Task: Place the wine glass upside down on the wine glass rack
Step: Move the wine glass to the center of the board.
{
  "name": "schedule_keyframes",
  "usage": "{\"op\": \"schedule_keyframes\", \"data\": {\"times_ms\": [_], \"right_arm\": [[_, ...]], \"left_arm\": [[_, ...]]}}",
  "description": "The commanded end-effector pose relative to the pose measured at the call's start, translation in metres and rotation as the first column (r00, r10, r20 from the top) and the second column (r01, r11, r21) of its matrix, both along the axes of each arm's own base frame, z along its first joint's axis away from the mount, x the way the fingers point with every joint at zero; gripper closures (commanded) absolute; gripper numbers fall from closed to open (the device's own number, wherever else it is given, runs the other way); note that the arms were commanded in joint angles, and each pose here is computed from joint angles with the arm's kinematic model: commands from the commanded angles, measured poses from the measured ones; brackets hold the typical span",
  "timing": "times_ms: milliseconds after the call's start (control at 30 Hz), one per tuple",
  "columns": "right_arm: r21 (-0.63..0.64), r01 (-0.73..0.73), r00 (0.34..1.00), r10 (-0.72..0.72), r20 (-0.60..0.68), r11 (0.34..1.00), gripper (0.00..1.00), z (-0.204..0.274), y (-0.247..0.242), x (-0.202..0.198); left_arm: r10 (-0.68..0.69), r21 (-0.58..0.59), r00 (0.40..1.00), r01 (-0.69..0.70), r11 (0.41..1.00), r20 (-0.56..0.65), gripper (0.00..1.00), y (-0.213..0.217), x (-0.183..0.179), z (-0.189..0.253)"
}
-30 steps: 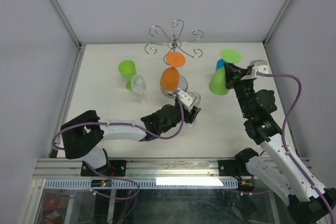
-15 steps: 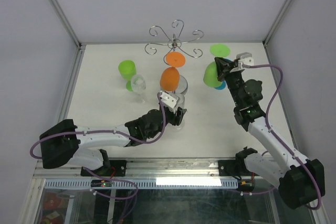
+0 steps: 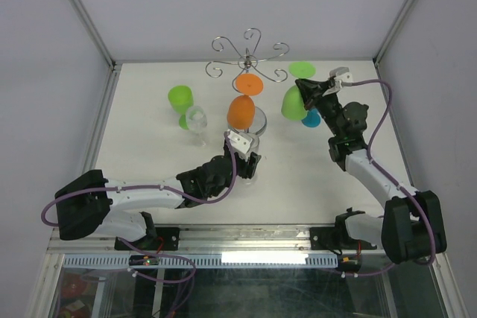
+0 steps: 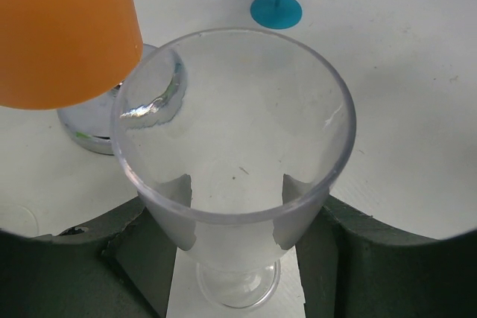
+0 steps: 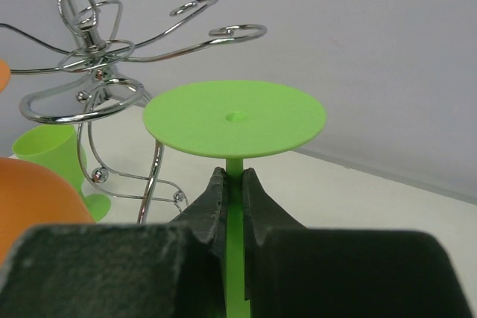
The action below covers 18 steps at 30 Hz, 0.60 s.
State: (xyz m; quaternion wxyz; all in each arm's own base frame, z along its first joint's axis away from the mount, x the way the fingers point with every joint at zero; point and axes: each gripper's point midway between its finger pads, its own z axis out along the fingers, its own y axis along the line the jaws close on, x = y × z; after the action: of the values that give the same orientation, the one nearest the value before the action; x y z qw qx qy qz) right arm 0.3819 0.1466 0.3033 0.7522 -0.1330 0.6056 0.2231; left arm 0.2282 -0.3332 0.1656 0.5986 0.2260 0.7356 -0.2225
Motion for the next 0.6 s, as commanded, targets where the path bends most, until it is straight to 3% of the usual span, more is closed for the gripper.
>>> {"op": "schedule_keyframes", "data": {"times_ms": [0, 567], "right_arm": [[0.038, -0.103, 0.974, 0.093, 0.209, 0.994, 1.00, 0.065, 0.013, -0.008], [0.002, -0.240, 0.950, 0.234, 0.205, 0.971, 1.00, 0.058, 0.039, 0.000]], "left_arm": [[0.029, -0.090, 0.999, -0.025, 0.996, 0.037, 0.56, 0.000, 0.002, 0.032], [0.047, -0.079, 0.999, -0.045, 0.996, 0.028, 0.56, 0.004, 0.003, 0.027]]}}
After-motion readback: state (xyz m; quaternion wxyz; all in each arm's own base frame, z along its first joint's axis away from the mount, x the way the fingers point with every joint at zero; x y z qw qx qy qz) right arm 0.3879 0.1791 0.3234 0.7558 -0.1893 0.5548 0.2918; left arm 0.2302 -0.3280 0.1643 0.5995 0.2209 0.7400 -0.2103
